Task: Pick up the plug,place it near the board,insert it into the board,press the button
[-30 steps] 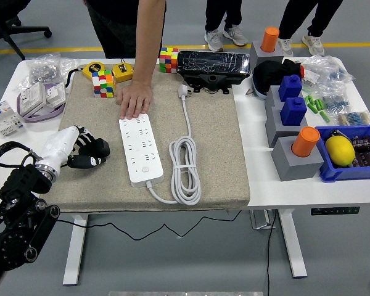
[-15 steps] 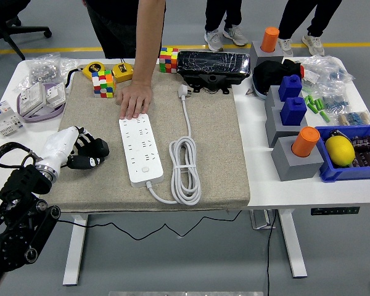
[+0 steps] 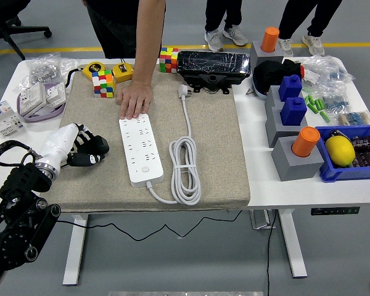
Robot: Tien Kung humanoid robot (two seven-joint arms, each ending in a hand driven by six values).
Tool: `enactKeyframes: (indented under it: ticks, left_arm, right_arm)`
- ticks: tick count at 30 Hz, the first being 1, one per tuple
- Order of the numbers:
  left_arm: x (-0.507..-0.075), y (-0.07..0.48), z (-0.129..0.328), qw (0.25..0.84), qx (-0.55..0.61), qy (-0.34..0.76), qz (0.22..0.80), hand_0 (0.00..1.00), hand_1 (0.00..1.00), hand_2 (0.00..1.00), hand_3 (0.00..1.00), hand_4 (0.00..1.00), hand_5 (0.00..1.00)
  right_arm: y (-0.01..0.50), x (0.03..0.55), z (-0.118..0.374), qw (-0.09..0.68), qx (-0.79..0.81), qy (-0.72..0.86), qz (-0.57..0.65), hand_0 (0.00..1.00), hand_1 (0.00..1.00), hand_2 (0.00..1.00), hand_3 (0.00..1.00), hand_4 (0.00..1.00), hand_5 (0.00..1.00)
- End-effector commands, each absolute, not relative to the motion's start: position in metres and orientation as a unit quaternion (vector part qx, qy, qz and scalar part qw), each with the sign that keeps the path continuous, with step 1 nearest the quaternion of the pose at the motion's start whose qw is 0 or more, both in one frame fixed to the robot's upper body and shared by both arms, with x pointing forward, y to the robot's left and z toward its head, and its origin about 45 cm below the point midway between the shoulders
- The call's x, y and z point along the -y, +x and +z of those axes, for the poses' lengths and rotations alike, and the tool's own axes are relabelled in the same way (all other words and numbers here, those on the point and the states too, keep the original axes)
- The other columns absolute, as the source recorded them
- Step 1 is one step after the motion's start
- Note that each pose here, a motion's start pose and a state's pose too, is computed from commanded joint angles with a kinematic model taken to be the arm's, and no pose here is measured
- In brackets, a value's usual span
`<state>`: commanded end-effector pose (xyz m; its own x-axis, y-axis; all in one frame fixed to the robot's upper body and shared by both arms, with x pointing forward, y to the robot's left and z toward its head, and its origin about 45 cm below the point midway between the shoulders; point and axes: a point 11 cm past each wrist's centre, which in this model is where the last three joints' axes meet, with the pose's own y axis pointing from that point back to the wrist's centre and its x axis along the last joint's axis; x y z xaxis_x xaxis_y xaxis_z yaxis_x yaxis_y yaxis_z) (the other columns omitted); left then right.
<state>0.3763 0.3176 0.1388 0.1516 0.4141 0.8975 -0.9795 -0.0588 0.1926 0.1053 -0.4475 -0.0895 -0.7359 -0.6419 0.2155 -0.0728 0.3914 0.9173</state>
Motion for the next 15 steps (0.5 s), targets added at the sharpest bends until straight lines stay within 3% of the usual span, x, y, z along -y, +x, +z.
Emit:
enactKeyframes:
  ticks: [15]
  left_arm:
    - [-0.291, 0.380, 0.181, 0.619, 0.364, 0.407, 0.564, 0.337, 0.363, 0.387, 0.514, 0.745, 0.002]
  right_arm:
    - [0.106, 0.448, -0.089, 0.283, 0.785, 0.228, -0.503, 0.785, 0.695, 0.713, 0.763, 0.998, 0.998]
